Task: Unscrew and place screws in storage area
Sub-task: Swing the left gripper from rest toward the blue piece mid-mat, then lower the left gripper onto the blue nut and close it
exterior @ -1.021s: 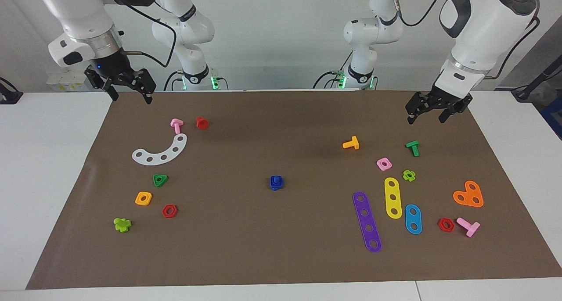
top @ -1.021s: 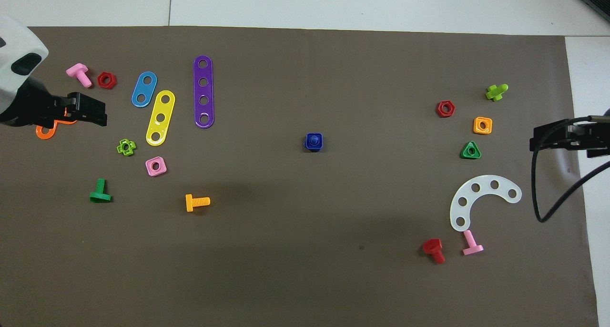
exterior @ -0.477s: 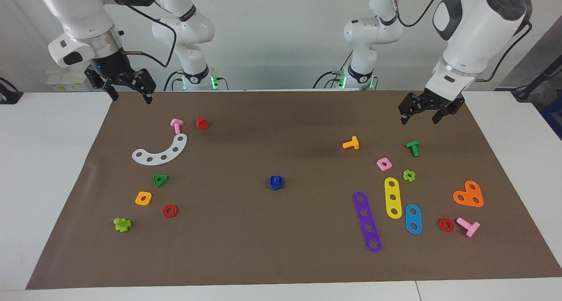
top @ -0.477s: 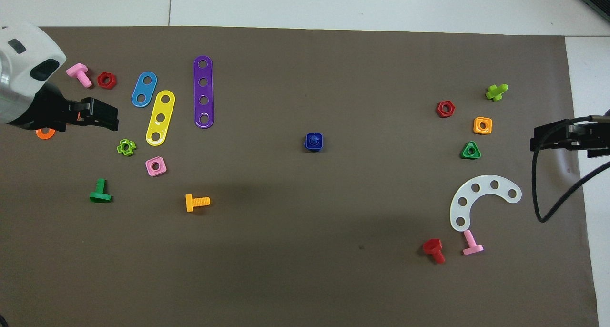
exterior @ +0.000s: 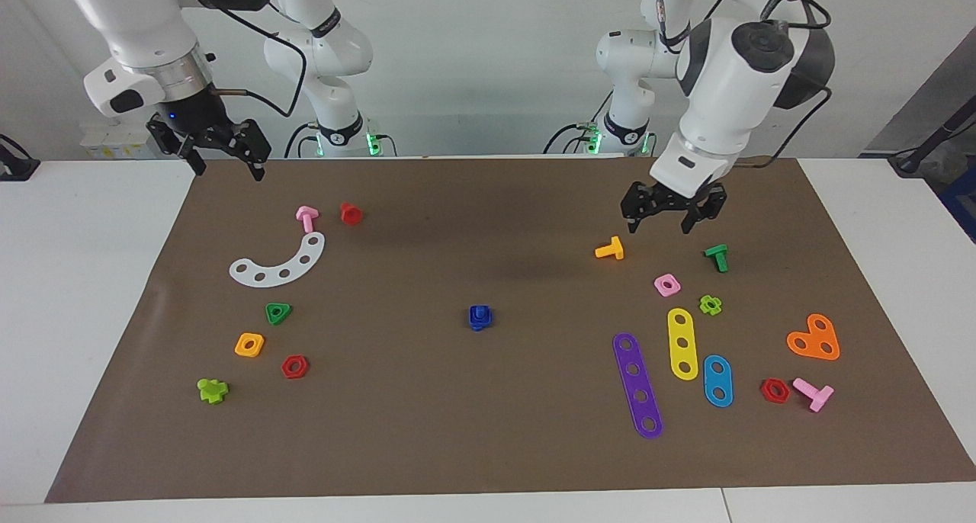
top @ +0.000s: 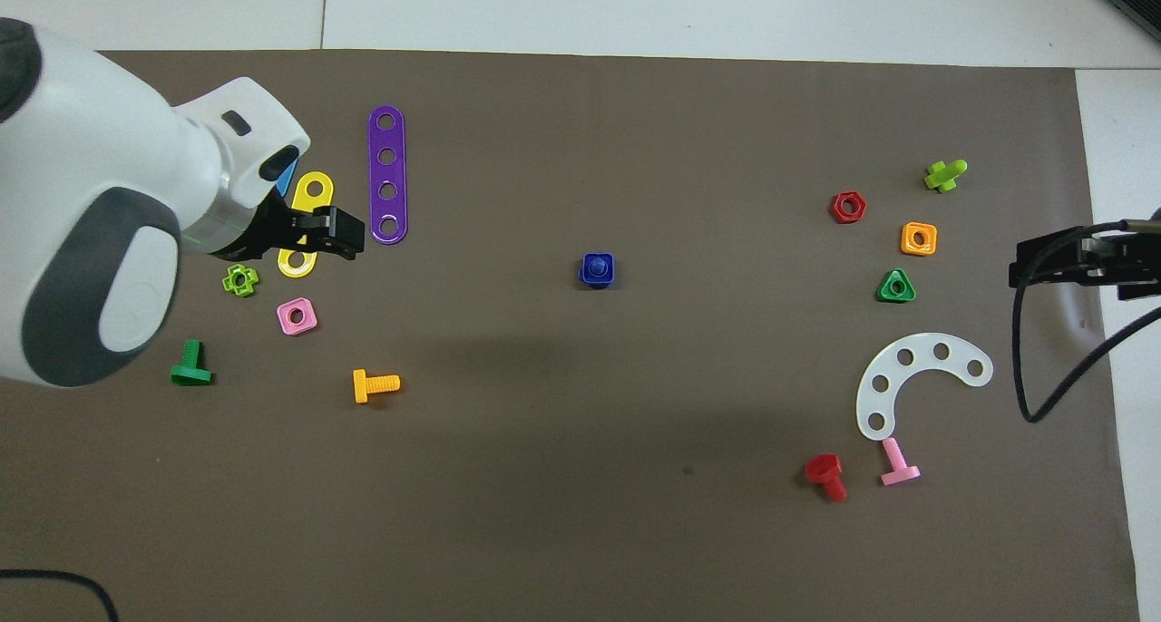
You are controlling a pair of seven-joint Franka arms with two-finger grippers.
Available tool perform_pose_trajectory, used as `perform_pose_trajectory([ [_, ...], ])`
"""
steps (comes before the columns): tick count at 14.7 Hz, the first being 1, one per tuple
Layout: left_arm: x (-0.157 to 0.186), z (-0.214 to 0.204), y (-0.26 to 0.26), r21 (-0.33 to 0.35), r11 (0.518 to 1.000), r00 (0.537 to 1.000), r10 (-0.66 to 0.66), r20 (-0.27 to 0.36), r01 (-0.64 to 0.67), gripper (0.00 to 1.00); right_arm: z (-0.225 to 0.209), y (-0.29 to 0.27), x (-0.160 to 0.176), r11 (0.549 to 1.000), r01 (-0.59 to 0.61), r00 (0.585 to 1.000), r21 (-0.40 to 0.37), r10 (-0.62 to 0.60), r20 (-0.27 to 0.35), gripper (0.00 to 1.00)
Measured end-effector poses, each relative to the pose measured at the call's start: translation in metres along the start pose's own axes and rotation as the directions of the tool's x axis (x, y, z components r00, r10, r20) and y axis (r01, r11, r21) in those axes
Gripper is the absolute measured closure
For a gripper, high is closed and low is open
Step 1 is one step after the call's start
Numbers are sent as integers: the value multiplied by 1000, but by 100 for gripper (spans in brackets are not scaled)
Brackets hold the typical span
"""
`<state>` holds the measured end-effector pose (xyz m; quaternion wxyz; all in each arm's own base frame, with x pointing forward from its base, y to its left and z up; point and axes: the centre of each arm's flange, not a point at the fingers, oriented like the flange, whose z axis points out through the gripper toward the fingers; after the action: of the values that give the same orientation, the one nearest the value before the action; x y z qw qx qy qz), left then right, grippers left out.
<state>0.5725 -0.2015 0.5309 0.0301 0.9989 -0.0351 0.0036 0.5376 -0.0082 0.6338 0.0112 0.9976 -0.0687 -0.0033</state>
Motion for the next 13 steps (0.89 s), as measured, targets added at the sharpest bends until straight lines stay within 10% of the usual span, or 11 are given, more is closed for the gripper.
perform_pose_trajectory([
  [13, 30, 101, 167, -56, 997, 998, -62, -30, 61, 4, 0, 0, 0, 1000, 0, 1000, 0, 0, 0, 0],
])
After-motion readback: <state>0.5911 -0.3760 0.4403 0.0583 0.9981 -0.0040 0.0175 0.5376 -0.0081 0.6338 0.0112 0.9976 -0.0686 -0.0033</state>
